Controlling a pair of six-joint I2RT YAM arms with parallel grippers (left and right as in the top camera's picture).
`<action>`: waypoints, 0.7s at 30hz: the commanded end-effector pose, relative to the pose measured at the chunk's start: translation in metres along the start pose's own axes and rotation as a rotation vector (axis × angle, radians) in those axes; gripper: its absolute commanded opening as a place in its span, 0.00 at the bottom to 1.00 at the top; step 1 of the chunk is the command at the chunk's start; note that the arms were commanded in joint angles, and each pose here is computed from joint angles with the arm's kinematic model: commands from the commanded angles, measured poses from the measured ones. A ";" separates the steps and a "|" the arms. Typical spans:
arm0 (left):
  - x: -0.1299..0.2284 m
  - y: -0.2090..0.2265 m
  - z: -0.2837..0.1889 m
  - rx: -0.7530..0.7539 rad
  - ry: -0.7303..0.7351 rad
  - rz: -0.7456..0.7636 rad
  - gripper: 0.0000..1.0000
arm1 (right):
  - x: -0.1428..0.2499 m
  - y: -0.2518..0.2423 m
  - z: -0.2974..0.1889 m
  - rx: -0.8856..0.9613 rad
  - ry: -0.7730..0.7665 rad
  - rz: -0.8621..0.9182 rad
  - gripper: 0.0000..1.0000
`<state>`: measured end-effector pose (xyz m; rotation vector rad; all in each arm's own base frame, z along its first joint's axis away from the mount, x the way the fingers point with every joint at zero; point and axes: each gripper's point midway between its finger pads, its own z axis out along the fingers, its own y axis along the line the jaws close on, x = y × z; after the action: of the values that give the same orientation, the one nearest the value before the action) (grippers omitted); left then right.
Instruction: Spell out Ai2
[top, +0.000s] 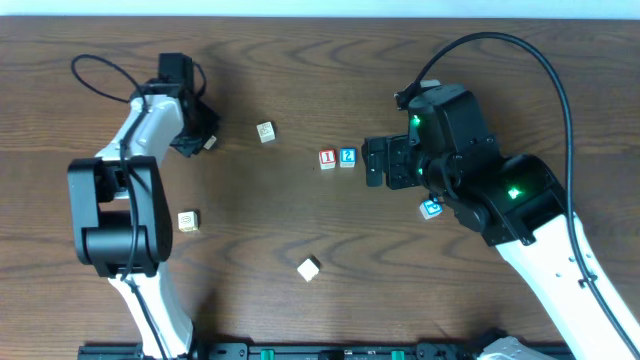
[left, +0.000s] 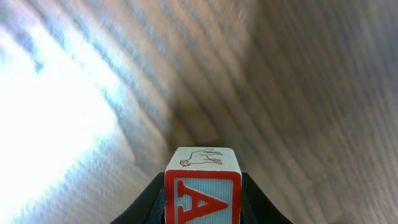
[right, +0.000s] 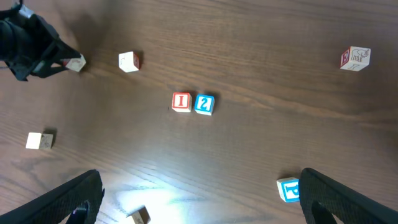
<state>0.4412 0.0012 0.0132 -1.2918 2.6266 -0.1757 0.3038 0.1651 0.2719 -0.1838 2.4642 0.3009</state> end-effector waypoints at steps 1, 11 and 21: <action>0.017 0.014 0.011 -0.087 0.012 -0.068 0.06 | -0.002 -0.001 -0.004 -0.004 -0.009 0.020 0.99; 0.033 0.000 -0.026 -0.144 -0.056 -0.007 0.06 | 0.001 -0.002 -0.004 0.000 0.003 0.019 0.99; 0.088 -0.043 -0.053 -0.061 -0.080 0.062 0.06 | 0.010 -0.005 -0.004 0.013 0.038 -0.008 0.99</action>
<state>0.4040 -0.0835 0.0448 -1.1872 2.6862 -0.0149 0.2962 0.1607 0.2650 -0.1905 2.5072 0.2787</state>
